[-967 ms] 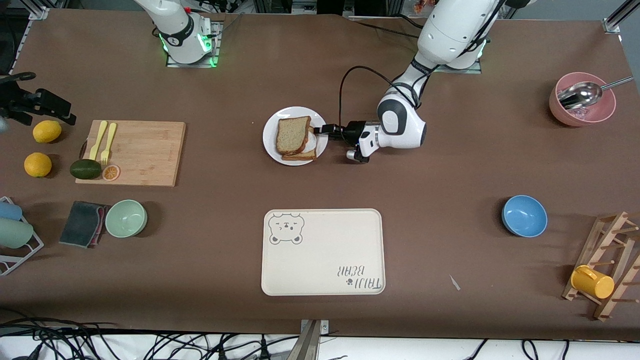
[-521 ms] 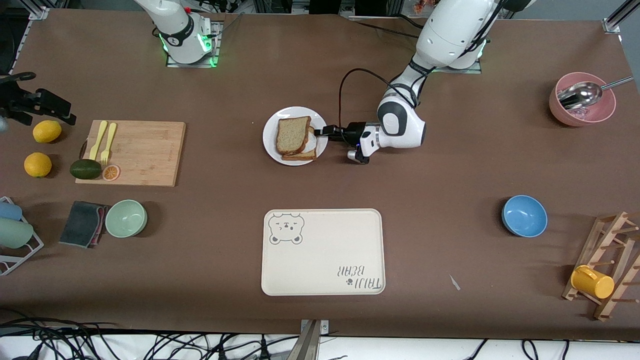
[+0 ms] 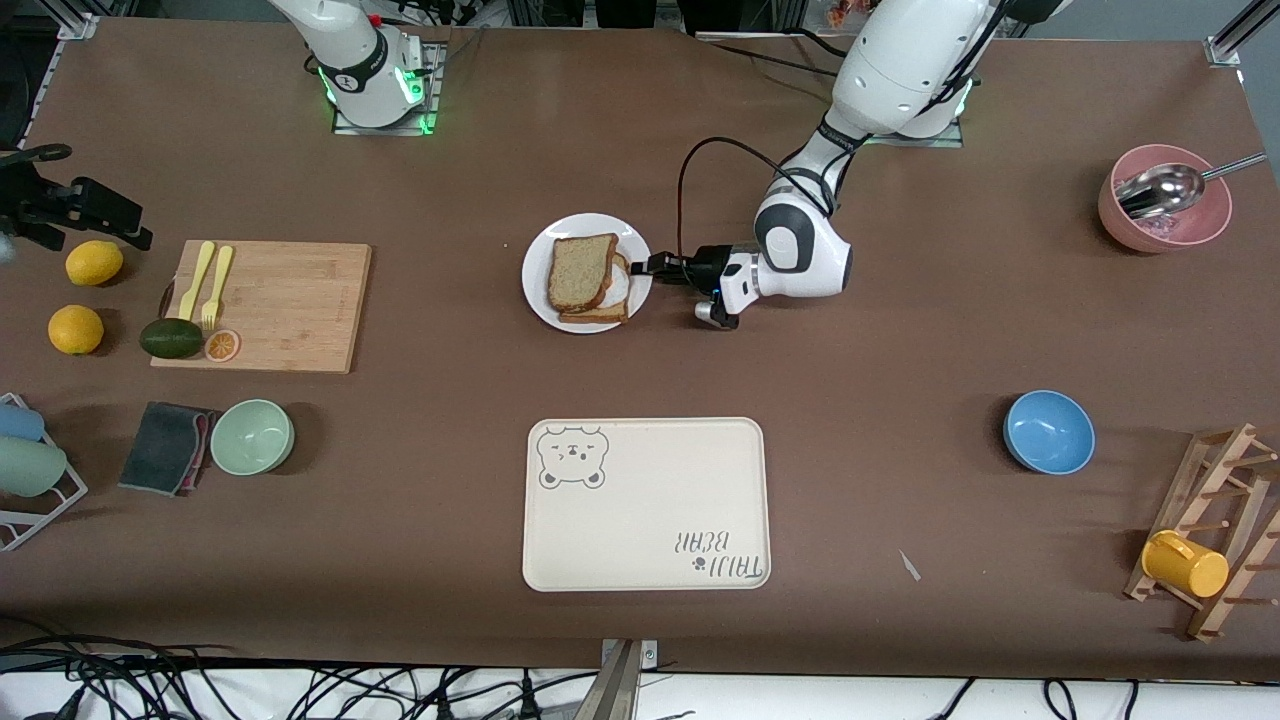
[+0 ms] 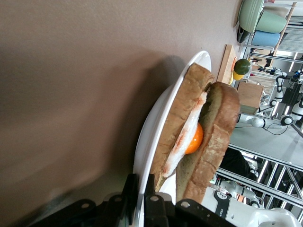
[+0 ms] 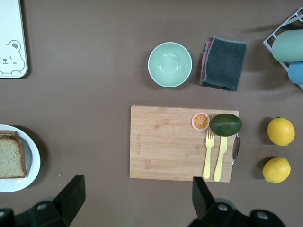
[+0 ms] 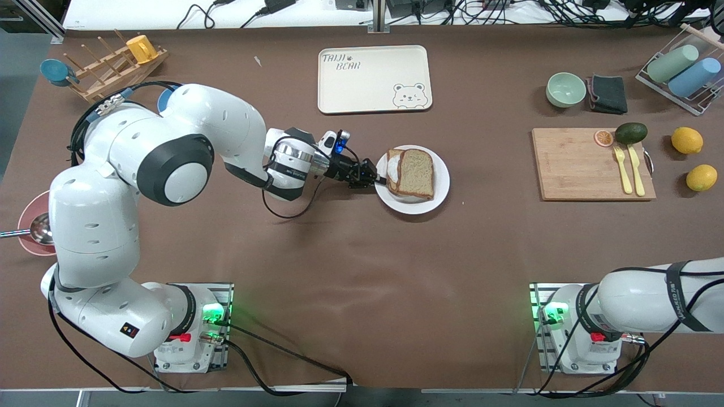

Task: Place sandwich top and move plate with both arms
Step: 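Close the left gripper on the plate rim, then slide the plate with the left gripper onto the bear tray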

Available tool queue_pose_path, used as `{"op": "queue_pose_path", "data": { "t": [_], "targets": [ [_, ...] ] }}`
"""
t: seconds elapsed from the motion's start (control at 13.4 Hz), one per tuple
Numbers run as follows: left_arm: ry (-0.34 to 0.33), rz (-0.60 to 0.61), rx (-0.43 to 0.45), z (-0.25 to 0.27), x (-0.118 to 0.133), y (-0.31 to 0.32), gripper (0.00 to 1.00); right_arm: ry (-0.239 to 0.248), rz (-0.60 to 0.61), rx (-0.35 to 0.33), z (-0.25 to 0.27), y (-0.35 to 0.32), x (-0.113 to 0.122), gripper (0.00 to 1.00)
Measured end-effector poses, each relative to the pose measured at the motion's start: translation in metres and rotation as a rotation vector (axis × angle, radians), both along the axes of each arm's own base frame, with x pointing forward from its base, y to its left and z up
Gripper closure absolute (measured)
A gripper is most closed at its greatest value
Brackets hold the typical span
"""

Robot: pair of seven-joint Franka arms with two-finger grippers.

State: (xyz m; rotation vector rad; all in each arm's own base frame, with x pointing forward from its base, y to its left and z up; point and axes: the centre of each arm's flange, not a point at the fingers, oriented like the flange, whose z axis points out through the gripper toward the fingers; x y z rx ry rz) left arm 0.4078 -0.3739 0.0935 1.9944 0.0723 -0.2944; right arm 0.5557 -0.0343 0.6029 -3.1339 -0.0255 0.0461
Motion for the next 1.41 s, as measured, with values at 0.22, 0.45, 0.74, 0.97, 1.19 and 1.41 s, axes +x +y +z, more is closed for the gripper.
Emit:
{"op": "queue_pose_path", "data": {
  "t": [0.22, 0.45, 0.74, 0.97, 1.19, 1.41],
  "targets": [
    [-0.016, -0.004, 0.0, 0.0, 0.001, 0.0, 0.96, 0.0, 0.0, 0.0, 0.0, 0.0, 0.0, 0.0],
    [-0.019, -0.003, 0.002, 0.0, 0.002, 0.0, 0.96, 0.0, 0.0, 0.0, 0.0, 0.0, 0.0, 0.0],
    [-0.041, 0.01, -0.009, 0.007, 0.015, -0.001, 0.96, 0.0, 0.0, 0.0, 0.0, 0.0, 0.0, 0.0],
    [-0.07, 0.034, -0.02, 0.016, 0.035, 0.003, 0.96, 0.0, 0.0, 0.0, 0.0, 0.0, 0.0, 0.0],
    [-0.11, 0.067, -0.018, 0.025, 0.061, 0.014, 0.96, 0.0, 0.0, 0.0, 0.0, 0.0, 0.0, 0.0],
    [-0.165, 0.107, -0.014, 0.038, 0.094, 0.029, 0.96, 0.0, 0.0, 0.0, 0.0, 0.0, 0.0, 0.0]
  ]
}}
